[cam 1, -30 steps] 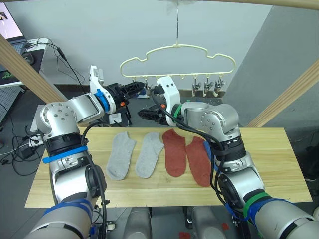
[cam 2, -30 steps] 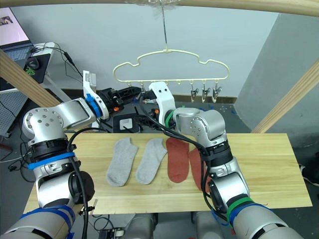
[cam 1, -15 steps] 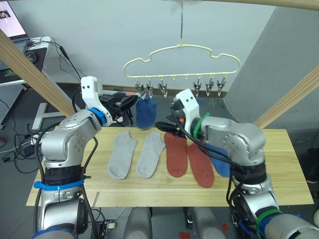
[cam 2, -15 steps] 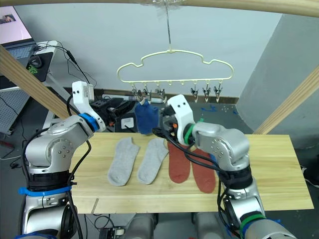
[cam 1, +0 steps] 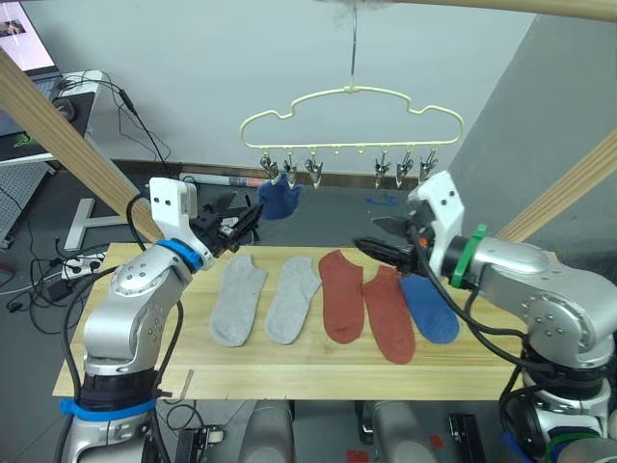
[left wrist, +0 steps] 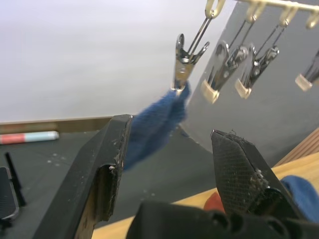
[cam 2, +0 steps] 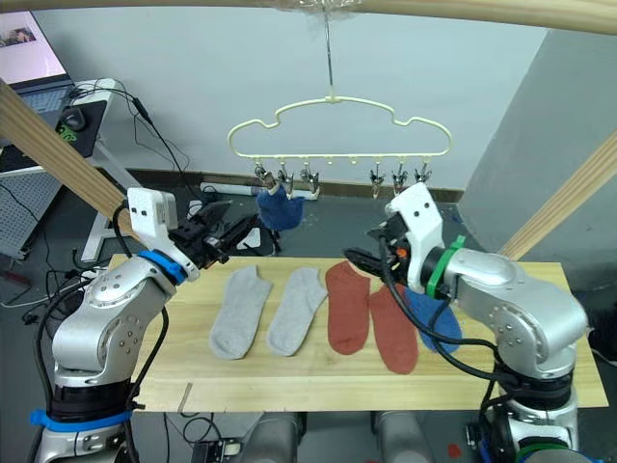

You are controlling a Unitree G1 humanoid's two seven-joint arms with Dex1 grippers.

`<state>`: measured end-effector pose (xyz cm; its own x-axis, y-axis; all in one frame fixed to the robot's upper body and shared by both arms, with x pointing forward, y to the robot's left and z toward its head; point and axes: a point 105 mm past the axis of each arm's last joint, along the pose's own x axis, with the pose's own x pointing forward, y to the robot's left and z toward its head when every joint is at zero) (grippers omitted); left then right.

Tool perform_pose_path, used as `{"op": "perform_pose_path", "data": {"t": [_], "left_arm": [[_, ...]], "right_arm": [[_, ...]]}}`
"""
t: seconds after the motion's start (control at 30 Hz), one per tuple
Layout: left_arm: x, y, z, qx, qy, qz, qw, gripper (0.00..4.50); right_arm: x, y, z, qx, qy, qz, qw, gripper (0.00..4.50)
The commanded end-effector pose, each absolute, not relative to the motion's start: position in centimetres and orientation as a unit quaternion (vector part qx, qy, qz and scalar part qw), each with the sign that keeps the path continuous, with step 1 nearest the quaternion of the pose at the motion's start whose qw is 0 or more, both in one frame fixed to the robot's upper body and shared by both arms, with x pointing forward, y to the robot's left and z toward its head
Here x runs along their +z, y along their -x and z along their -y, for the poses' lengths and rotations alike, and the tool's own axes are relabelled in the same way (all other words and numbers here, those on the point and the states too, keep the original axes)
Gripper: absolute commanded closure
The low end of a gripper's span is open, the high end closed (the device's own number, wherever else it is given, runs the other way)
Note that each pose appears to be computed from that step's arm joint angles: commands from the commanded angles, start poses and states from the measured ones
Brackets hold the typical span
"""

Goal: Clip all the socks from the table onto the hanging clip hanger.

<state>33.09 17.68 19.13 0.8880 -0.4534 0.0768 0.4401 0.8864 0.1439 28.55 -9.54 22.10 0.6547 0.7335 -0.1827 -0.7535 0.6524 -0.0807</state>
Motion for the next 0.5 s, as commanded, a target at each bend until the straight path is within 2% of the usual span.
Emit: {"op": "perform_pose_path", "data": {"t": [0.03,0.2,0.4,0.43,0.5], "left_arm": [[20.0,-32.3,-16.2,-0.239,-0.080,0.093,0.963,1.62],[19.4,-32.1,-14.4,-0.254,-0.104,0.113,0.955,1.62],[19.9,-33.0,-13.5,-0.228,-0.098,0.151,0.957,1.62],[20.0,-33.1,-13.3,-0.225,-0.099,0.158,0.956,2.01],[20.0,-33.4,-13.1,-0.217,-0.097,0.163,0.958,2.43]], "right_arm": [[23.4,-27.0,10.3,0.435,0.095,-0.036,0.895,1.62],[24.4,-25.9,11.4,0.454,0.120,-0.031,0.882,1.62],[25.3,-25.1,12.0,0.466,0.138,-0.020,0.874,1.62],[25.2,-25.0,12.1,0.465,0.140,-0.022,0.874,1.60],[25.2,-25.0,12.3,0.463,0.145,-0.026,0.874,1.60]]}}
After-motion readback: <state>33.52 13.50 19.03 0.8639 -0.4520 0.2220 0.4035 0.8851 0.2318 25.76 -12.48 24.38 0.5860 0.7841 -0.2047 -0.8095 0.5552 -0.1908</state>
